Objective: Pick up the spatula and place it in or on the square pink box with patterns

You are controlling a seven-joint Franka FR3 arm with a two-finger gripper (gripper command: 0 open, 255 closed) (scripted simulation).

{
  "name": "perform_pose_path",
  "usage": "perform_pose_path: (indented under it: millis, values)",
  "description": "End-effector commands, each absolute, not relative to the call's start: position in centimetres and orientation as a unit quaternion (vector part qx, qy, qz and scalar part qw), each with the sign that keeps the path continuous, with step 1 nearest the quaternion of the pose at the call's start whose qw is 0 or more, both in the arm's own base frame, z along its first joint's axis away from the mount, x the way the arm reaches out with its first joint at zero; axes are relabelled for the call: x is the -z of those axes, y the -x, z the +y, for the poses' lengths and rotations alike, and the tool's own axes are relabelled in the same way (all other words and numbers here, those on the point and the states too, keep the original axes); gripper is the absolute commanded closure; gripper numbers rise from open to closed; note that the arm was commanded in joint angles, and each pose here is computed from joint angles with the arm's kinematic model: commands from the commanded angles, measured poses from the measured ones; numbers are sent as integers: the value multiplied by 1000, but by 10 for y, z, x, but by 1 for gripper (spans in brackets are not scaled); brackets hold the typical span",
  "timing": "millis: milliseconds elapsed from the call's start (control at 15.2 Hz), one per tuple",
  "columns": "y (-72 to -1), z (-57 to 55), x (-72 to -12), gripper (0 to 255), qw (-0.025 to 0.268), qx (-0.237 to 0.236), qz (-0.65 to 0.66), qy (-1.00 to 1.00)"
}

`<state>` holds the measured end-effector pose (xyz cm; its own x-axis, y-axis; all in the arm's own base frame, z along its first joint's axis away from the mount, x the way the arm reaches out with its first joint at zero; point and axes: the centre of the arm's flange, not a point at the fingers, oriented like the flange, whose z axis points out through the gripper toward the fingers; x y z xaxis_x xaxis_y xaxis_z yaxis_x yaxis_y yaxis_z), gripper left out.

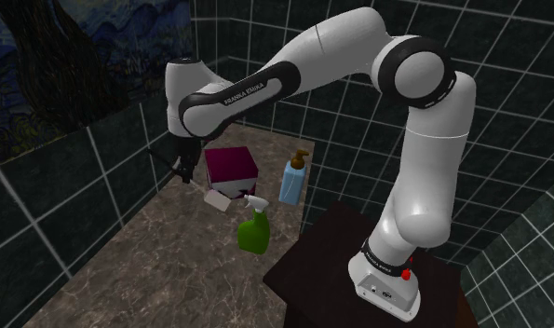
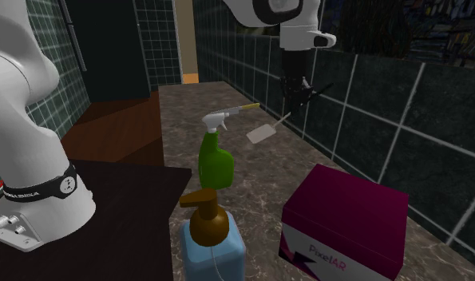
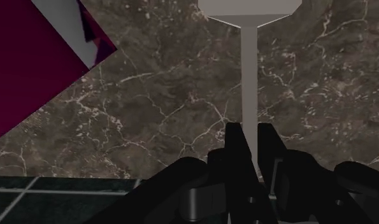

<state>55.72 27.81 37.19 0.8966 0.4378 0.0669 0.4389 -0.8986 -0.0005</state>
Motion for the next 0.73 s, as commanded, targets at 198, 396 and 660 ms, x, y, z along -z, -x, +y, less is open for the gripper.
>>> perform_pose_path:
  millis: [198,396,660]
  values:
    - [-578,220,-376,255,8,32,-225,974]
    - [-592,183,-378,255,8,32,-225,974]
    - [-611,134,-380,255,8,32,-225,974]
